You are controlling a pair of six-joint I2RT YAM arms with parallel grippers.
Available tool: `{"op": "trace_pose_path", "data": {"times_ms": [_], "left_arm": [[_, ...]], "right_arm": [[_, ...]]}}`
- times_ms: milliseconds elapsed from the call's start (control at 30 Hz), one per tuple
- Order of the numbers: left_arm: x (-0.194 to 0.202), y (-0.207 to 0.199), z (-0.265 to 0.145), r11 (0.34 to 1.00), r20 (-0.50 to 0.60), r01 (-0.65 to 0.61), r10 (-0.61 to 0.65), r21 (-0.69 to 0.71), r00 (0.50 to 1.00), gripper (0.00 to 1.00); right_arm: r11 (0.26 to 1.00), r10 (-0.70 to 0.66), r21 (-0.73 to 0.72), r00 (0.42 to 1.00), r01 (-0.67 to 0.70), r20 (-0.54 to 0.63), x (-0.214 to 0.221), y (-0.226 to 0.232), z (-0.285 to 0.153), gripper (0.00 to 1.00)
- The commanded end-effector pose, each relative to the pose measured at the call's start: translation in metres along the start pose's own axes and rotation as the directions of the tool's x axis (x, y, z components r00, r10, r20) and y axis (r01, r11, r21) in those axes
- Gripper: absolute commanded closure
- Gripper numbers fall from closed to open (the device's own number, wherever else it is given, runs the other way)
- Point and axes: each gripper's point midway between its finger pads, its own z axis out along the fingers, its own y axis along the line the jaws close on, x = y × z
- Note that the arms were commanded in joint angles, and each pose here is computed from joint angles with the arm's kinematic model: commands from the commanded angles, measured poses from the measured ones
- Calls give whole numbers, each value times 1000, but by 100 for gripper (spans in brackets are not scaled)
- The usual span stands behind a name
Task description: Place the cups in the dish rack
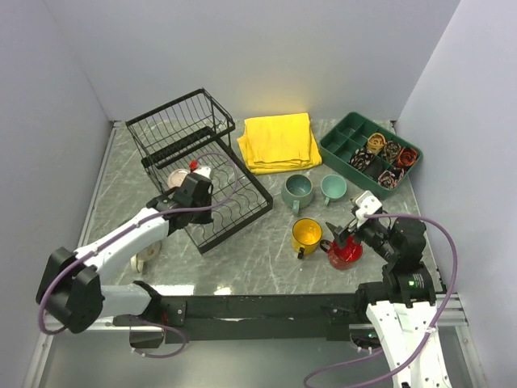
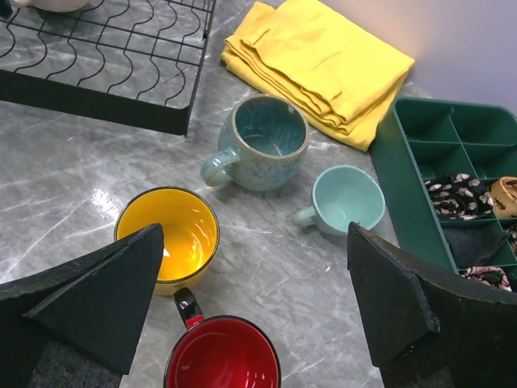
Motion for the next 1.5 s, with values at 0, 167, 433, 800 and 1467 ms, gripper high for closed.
{"op": "trace_pose_path", "data": {"times_ms": [0, 167, 433, 800, 1467], "left_arm": [[9, 18, 20, 996, -56, 38, -42, -77, 998, 80], [-8, 35, 31, 987, -38, 46, -52, -157, 998, 80], [-28, 58, 51, 975, -33, 84, -93, -204, 995, 79], [-43, 81, 66, 955, -5, 104, -109, -277, 994, 78], [-74, 55, 42, 946, 89, -257, 278, -197, 956, 70]], "right_arm": [[1000, -14, 16, 999, 14, 42, -9, -4, -1, 0], [999, -14, 30, 999, 13, 40, -9, -7, -2, 0], [999, -19, 42, 999, 17, 41, -8, -9, -3, 0], [999, -20, 44, 999, 18, 39, -7, -10, -3, 0], [997, -12, 72, 1000, 10, 24, -2, -17, -4, 0]]}}
